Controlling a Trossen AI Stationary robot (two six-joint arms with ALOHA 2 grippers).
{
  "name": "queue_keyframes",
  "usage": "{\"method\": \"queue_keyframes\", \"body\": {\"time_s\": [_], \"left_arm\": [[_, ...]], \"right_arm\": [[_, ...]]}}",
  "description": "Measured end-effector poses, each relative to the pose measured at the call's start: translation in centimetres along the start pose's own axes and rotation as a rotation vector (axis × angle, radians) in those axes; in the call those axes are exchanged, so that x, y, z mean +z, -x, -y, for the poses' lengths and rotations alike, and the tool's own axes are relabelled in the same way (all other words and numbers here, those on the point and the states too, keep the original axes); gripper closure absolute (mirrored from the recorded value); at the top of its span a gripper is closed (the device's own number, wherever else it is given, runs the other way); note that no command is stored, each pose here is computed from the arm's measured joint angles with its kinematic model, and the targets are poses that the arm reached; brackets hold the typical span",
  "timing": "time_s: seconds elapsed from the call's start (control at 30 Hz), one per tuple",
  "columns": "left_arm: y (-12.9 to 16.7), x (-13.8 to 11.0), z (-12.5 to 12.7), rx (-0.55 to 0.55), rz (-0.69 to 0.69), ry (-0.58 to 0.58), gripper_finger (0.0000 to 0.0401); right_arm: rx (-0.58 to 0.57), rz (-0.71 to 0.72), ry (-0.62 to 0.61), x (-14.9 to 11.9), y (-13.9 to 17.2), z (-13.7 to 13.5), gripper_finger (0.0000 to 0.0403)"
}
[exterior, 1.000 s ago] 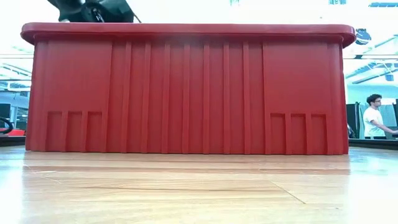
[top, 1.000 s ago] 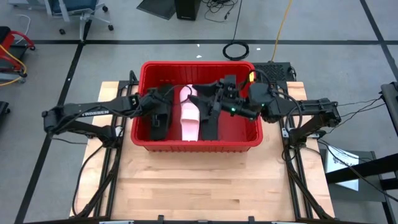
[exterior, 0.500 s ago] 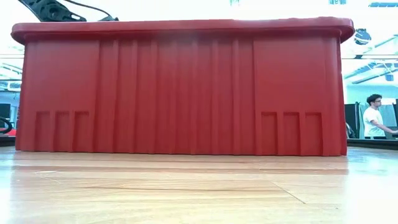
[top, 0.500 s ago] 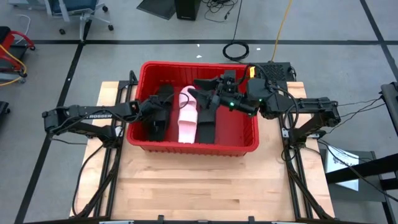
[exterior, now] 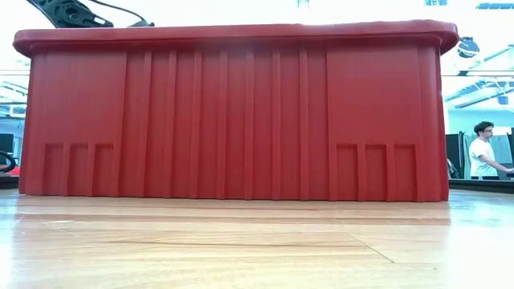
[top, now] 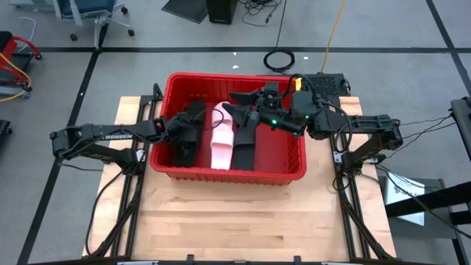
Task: Pick and place slides into bin
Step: Put the black slide into the red bin, then return to Home Position
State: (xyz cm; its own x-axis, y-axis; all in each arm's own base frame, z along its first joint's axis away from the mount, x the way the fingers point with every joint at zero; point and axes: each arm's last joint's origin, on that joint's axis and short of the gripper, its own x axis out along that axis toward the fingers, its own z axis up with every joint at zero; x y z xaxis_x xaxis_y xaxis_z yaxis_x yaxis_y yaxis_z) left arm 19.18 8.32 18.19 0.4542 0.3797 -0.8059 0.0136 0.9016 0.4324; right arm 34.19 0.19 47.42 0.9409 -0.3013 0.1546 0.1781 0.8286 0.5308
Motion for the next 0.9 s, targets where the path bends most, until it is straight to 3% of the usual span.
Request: {"method": "queue_keyframes", "body": {"time_s": [0.17, 0.33, 0.53, 0.9], "left_arm": [[1.2, 1.5, -1.2, 0.016, 0.025, 0.027, 0.0173], [2.5, 2.8, -2.4, 0.039, 0.055, 0.037, 0.0132], [3.6, 3.3, -3.1, 0.088, -0.006, 0.017, 0.0119], [4.3, 1.7, -2.5, 0.061, -0.187, 0.048, 0.0119]], "right_arm": [[0.004, -0.002, 0.000, 0.0, 0.0, 0.0, 0.0101], [0.011, -0.007, -0.002, -0.1, 0.1, -0.3, 0.0101], [0.023, -0.015, -0.002, -0.4, 0.3, -0.7, 0.0101], [0.033, -0.020, 0.016, -0.6, 0.4, -1.0, 0.0101]]}}
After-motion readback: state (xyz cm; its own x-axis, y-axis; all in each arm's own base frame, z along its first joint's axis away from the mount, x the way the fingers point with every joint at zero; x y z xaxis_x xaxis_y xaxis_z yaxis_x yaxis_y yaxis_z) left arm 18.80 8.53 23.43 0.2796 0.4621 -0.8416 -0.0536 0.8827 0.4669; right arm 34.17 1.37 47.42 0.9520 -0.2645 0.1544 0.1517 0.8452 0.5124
